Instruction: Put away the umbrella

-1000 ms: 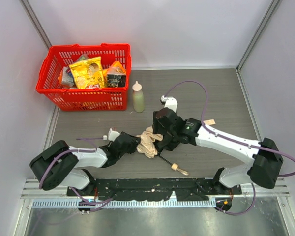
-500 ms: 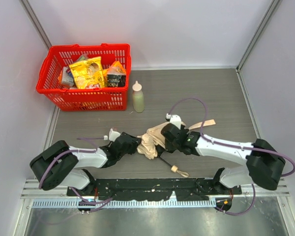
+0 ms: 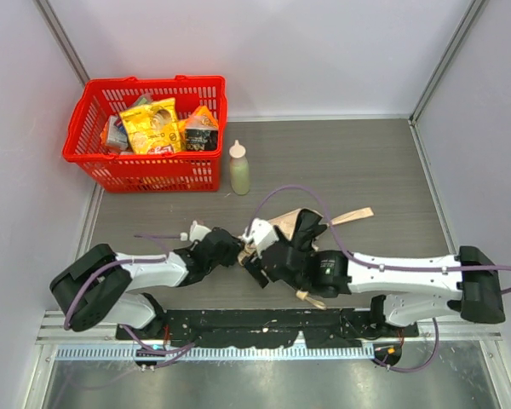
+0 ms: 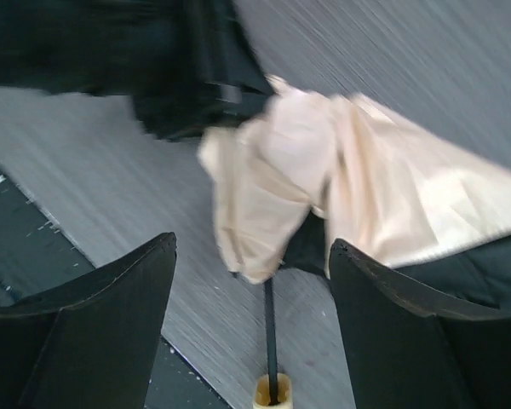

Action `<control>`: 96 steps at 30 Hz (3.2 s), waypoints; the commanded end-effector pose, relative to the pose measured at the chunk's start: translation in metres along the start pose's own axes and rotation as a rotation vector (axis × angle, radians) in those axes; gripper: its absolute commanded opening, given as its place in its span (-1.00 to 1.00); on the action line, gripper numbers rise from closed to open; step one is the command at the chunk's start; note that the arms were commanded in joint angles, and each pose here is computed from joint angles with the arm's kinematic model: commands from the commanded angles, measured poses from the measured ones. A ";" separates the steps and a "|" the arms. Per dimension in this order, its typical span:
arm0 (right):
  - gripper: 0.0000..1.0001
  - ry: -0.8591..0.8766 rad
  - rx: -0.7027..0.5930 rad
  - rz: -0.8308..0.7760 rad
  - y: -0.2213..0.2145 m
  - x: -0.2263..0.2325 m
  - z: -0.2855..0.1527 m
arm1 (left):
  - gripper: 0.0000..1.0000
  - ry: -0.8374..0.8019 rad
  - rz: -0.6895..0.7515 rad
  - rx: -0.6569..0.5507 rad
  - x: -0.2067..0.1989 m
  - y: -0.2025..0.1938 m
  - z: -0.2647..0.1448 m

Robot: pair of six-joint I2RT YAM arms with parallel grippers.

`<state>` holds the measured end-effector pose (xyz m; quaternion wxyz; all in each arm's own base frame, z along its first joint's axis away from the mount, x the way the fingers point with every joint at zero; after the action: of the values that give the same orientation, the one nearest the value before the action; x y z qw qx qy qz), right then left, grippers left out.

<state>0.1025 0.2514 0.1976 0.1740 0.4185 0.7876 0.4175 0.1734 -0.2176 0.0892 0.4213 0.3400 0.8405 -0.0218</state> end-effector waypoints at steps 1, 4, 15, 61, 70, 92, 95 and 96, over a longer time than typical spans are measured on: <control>0.55 0.027 -0.189 -0.202 0.022 0.026 0.015 | -1.00 0.193 0.091 -0.042 0.031 0.006 -0.002; 0.55 0.015 -0.186 -0.232 0.006 0.035 0.045 | -1.00 0.225 0.093 -0.050 0.031 0.007 -0.004; 0.53 -0.267 -0.267 -0.273 -0.046 0.018 0.100 | -1.00 0.217 0.068 -0.054 0.025 0.008 -0.005; -0.99 0.563 0.267 0.540 -0.121 -0.066 0.148 | 0.99 -0.173 -0.062 -0.138 0.005 0.028 -0.047; -0.99 0.577 0.326 0.588 -0.128 -0.069 0.158 | 0.99 -0.196 -0.081 -0.175 -0.010 0.021 -0.015; -0.99 0.621 0.334 0.546 -0.117 -0.065 0.154 | -1.00 0.028 0.120 -0.244 0.028 0.006 0.016; -0.84 0.557 0.316 0.506 -0.106 -0.067 0.152 | -1.00 0.042 0.128 -0.215 0.032 0.004 0.013; -0.74 0.541 0.309 0.500 -0.095 -0.067 0.149 | -1.00 0.048 0.127 -0.204 0.033 0.004 0.012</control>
<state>0.2199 0.2690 0.0574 -0.1889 0.4038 0.6889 0.5716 0.1896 -0.2212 0.0890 0.5066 0.2623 0.8203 0.0400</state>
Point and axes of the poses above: each gripper's point midway between its finger pads, its own z axis out along the fingers, its own x axis along the line the jaws close on, y = z × x, the point moved 9 cm from there along -z, back along the fingers, and after that the axes turned 9 degrees about z, right-handed, at the moved point
